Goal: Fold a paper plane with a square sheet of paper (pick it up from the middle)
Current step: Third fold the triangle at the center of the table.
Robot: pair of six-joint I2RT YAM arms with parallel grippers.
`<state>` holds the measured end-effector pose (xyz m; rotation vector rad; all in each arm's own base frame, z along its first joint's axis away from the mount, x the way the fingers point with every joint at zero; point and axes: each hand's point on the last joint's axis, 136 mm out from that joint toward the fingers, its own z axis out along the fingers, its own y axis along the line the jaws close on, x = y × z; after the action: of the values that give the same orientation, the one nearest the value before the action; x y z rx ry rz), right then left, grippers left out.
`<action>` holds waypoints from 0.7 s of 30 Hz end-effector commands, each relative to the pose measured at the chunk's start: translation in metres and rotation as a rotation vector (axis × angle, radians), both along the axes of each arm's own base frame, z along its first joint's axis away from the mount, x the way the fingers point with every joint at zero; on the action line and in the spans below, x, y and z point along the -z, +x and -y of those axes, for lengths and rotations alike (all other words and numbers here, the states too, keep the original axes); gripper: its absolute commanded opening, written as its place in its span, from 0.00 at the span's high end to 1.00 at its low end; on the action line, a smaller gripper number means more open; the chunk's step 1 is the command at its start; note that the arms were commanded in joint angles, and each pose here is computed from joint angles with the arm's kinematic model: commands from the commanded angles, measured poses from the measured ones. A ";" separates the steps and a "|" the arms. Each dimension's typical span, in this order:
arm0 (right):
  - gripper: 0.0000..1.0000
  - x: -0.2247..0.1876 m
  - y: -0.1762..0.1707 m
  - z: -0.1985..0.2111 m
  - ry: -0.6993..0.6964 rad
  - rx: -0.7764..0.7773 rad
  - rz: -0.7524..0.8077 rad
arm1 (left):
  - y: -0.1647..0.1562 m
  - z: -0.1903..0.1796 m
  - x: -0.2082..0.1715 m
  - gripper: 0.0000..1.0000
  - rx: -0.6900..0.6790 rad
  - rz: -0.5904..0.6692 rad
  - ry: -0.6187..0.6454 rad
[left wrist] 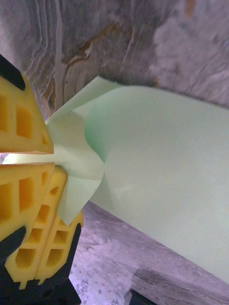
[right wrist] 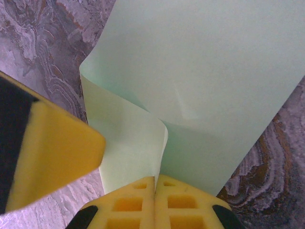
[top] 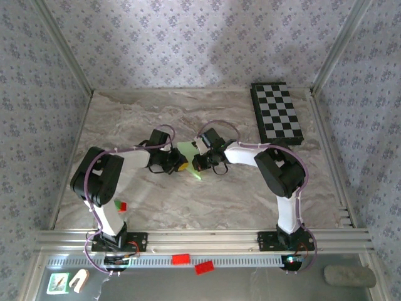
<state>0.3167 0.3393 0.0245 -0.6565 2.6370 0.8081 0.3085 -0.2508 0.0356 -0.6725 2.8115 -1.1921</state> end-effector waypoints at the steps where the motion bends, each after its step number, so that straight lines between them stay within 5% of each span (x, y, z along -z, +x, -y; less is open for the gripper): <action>1: 0.98 0.022 -0.001 0.014 -0.081 0.041 -0.044 | -0.002 0.008 -0.009 0.87 0.039 0.032 -0.029; 21: 0.98 0.026 -0.004 0.015 -0.087 0.038 -0.057 | -0.002 0.011 0.007 0.87 0.049 0.001 -0.003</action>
<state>0.3175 0.3394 0.0243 -0.6549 2.6367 0.8049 0.3048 -0.2557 0.0263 -0.6587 2.8375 -1.1912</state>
